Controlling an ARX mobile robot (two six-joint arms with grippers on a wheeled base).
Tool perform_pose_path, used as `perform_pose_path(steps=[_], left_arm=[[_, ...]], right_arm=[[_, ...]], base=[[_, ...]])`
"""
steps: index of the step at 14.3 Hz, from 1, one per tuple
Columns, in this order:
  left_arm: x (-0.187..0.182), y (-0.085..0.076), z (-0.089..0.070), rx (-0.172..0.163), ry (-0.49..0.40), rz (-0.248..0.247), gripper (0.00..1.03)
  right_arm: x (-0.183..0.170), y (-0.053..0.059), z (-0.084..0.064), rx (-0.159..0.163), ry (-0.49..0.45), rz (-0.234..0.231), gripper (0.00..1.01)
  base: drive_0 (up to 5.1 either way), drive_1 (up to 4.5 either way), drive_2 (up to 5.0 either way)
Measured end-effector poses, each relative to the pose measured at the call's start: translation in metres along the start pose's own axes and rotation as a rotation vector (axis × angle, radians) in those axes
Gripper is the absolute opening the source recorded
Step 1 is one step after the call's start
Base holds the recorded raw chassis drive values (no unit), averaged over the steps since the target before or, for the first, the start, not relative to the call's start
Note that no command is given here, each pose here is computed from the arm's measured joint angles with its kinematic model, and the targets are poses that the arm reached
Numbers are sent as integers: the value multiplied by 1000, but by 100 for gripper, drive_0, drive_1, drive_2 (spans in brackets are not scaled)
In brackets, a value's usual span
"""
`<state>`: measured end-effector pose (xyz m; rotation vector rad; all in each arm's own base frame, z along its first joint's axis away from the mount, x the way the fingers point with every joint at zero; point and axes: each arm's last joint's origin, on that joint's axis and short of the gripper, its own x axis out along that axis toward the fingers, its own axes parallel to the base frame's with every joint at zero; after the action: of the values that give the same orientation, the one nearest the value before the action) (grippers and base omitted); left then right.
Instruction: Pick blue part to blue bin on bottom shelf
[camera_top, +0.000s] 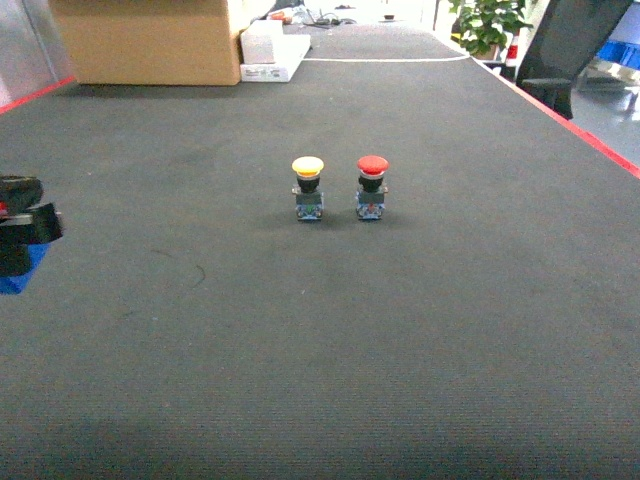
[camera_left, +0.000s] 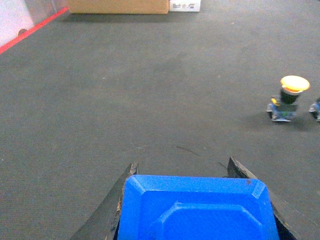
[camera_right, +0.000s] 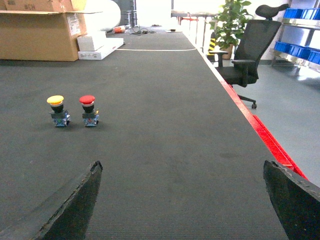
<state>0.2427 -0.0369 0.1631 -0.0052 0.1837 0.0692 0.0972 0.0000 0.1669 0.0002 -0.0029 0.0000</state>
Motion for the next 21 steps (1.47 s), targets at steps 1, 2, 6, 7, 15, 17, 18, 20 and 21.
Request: perform_pose_path(steps=[1, 2, 6, 7, 15, 17, 18, 20, 21], left_arm=[[-23, -1, 8, -8, -15, -17, 44], [-46, 2, 10, -15, -12, -4, 44], [-115, 16, 24, -59, -101, 49, 44], [-121, 15, 22, -69, -98, 51, 44], [-125, 13, 14, -58, -78, 57, 44], [-125, 13, 14, -57, -76, 57, 44], [-124, 12, 14, -56, -74, 57, 44], [-126, 13, 15, -62, -87, 57, 44], [-125, 13, 15, -60, -82, 58, 44]], right_arm=[[0, 0, 0, 0, 0, 0, 98], [0, 0, 0, 0, 0, 0, 98], [0, 0, 0, 0, 0, 0, 98], [0, 0, 0, 0, 0, 0, 98], [0, 0, 0, 0, 0, 0, 98], [0, 0, 0, 0, 2, 0, 98], [0, 0, 0, 0, -1, 0, 98], [0, 0, 1, 0, -6, 0, 98], [0, 0, 0, 0, 2, 0, 98]], base=[[0, 0, 0], [0, 0, 0], [0, 0, 0], [0, 0, 0], [1, -17, 19], [14, -264, 292], [15, -259, 289], [7, -130, 145], [0, 0, 0]])
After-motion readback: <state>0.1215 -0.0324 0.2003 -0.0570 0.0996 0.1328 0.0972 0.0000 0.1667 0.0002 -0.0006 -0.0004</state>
